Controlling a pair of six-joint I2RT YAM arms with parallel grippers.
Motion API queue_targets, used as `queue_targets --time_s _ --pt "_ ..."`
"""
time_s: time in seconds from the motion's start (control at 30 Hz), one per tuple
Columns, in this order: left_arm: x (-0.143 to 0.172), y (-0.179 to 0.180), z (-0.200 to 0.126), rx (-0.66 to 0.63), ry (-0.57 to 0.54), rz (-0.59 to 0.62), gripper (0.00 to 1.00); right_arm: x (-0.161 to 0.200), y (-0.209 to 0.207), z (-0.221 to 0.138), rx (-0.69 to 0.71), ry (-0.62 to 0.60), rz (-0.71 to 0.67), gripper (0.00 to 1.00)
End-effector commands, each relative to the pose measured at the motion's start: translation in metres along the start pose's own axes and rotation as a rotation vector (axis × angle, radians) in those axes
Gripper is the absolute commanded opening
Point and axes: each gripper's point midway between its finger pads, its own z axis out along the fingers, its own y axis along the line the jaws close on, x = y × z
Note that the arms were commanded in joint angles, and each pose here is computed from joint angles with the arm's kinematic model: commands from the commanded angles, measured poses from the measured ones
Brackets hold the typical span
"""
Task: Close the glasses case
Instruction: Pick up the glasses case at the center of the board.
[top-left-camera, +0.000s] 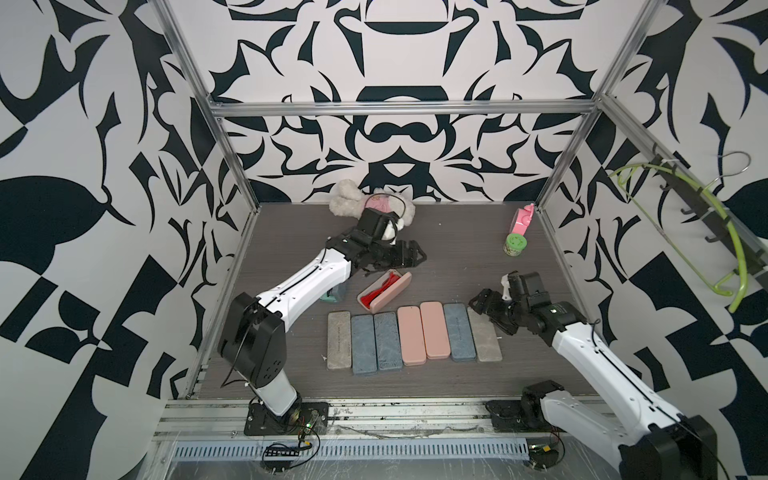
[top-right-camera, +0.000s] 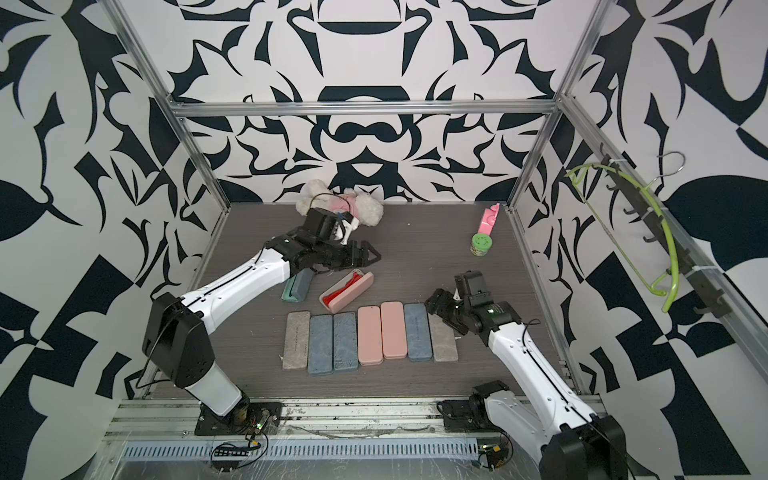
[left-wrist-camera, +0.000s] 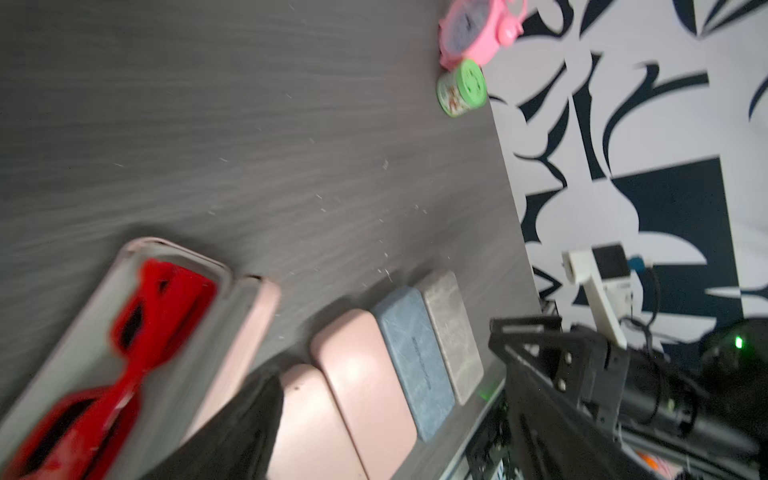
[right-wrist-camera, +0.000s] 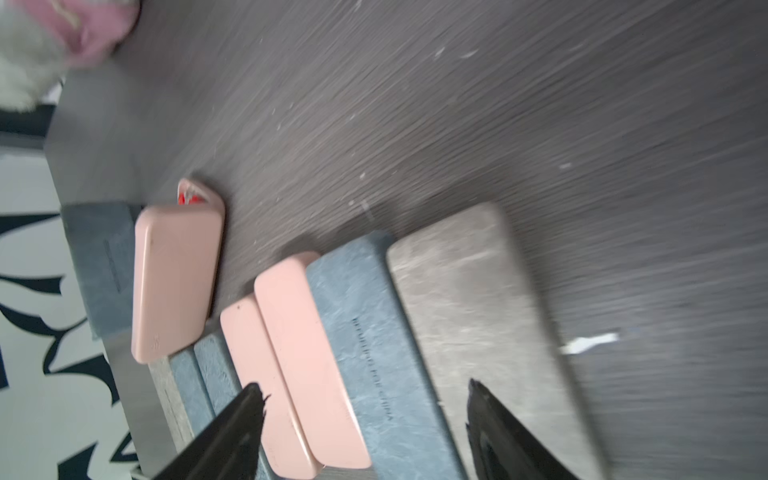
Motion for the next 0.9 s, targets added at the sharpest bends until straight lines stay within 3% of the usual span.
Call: queue_targets --time_s 0.0,0.37,0.87 --pt "-0.017 0.014 -0.026 -0.050 -0.060 -0.032 0.89 -0.005 0.052 0.007 -0.076 -0.036 -0.033 0.78" --pt "-0.040 0.049 -0.054 -0.230 -0.161 0.008 0.90 0.017 0.182 0.073 -0.120 0.011 -0.134 0.74" --pt "-0.039 0.052 -0.057 -0.246 -0.167 0.027 0.90 0.023 0.204 0.141 -0.060 0.060 -0.074 0.66"
